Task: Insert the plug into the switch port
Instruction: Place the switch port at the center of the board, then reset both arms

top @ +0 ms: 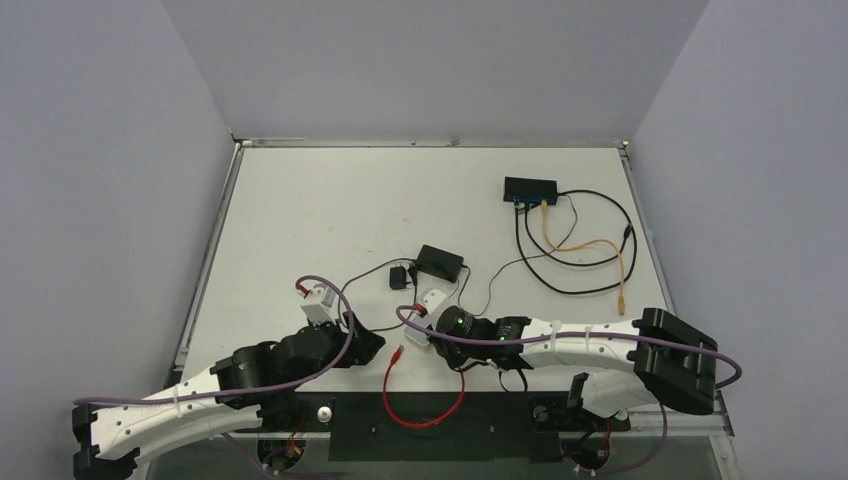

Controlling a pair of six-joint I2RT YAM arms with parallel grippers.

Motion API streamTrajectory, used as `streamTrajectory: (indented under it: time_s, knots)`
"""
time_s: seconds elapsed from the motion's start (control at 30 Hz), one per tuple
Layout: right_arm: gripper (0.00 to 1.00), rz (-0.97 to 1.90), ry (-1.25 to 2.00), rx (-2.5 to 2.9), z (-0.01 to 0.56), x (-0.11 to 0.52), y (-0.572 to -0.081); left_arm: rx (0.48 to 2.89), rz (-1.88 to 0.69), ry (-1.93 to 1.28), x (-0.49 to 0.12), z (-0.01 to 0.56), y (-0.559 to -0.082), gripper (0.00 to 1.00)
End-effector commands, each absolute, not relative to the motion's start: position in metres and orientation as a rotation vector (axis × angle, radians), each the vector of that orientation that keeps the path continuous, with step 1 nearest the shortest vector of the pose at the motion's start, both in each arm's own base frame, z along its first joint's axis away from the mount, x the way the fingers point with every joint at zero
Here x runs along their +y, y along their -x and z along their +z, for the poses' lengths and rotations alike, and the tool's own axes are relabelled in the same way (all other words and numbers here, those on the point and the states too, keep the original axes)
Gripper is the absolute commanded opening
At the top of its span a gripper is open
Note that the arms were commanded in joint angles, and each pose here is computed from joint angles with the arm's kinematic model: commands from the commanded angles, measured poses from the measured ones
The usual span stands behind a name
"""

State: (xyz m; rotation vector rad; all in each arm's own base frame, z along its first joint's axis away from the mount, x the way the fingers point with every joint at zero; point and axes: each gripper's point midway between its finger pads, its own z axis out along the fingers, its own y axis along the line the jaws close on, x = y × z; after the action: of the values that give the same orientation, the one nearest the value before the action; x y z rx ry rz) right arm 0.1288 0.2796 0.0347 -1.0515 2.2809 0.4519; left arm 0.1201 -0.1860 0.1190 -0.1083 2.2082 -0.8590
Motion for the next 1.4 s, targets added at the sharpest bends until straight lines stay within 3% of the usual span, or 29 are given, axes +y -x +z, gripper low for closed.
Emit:
streamTrajectory:
  time_s: [0.0, 0.13, 0.33, 0.63, 0.7, 0.8, 1.37]
  knots:
    - [0.00, 0.472, 0.932, 2.270, 0.034, 0.290, -0.139, 2.160, -0.899, 0.131, -0.192, 0.129, -0.125, 0.62]
    - [0.05, 0.424, 0.861, 2.273, 0.028, 0.284, -0.151, 2.166, -0.896, 0.132, -0.191, 0.126, -0.125, 0.62]
    - [0.28, 0.402, 0.767, 2.252, 0.034, 0.282, -0.173, 2.163, -0.891, 0.126, -0.191, 0.124, -0.126, 0.62]
    - [0.46, 0.349, 0.676, 2.104, 0.099, 0.281, -0.206, 2.151, -0.881, 0.112, -0.191, 0.129, -0.128, 0.63]
    - [0.54, 0.332, 0.600, 2.064, 0.118, 0.274, -0.215, 2.143, -0.871, 0.110, -0.190, 0.133, -0.130, 0.63]
    - [0.79, 0.293, 0.478, 2.031, 0.143, 0.257, -0.228, 2.135, -0.849, 0.100, -0.189, 0.138, -0.133, 0.63]
    - [0.85, 0.092, 0.178, 1.908, 0.209, 0.182, -0.240, 2.076, -0.733, 0.098, -0.187, 0.169, -0.153, 0.63]
